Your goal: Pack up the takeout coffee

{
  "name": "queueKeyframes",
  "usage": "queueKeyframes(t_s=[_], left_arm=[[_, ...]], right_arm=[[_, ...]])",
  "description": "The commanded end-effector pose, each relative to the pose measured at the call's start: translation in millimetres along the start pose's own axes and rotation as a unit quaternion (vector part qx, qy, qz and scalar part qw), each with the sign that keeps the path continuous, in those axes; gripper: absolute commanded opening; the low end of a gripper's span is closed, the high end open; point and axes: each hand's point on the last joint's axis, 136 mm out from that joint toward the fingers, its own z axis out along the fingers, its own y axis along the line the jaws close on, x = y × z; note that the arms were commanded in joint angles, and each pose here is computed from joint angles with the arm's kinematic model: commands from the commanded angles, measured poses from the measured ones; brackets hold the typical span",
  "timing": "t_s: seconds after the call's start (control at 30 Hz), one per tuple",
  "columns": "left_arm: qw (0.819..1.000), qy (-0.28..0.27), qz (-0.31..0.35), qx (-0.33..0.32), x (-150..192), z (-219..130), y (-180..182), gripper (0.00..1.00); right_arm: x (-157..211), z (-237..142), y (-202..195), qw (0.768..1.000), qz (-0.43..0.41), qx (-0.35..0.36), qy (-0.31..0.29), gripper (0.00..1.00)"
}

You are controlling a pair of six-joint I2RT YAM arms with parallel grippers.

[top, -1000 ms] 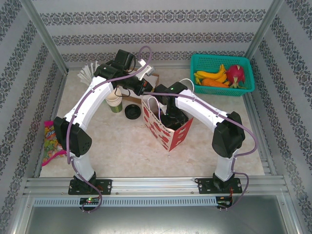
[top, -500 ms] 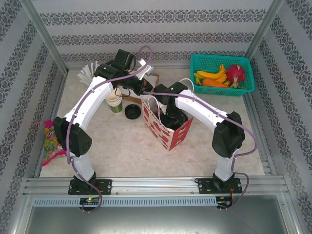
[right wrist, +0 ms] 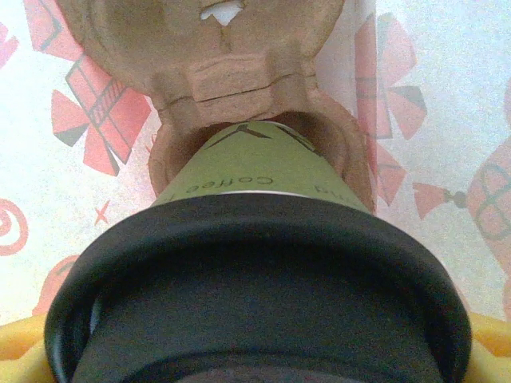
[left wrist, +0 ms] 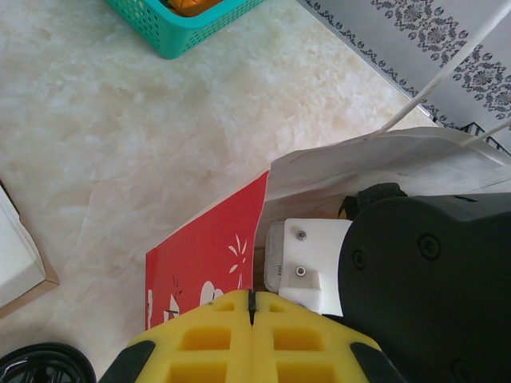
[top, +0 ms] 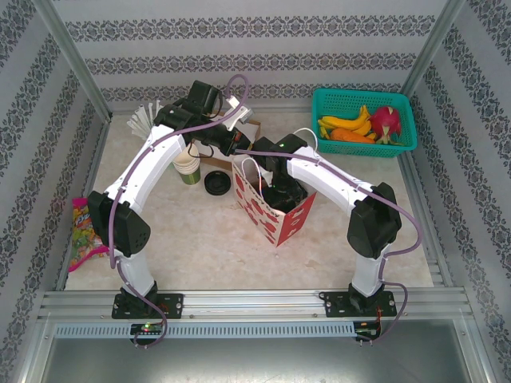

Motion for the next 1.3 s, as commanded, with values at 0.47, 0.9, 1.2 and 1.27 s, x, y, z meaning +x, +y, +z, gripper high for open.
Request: queueKeyframes(t_s=[0.47,0.9,1.2,1.27], left_arm=[[1.0,-0.012,0.007,0.007,-4,-7,-8,0.0],[1.0,-0.013,0.009,0.009,-5,-6,-9,0.0],[1.0,-0.013,0.009,0.007,-5,-7,-8,0.0],[1.0,-0.013,0.01,0.006,-5,-8,-8,0.0]], right_arm=[[-6,19,-5,1.0,0.007,0.007,0.0,0.53],[-4,30,-8,1.0,0.008,0.012,0.015,0.53],[-1,31,-9,1.0,0.01,0.014,0.025,0.52],[0,28,-9,0.999,0.011,0.018,0.027,0.52]])
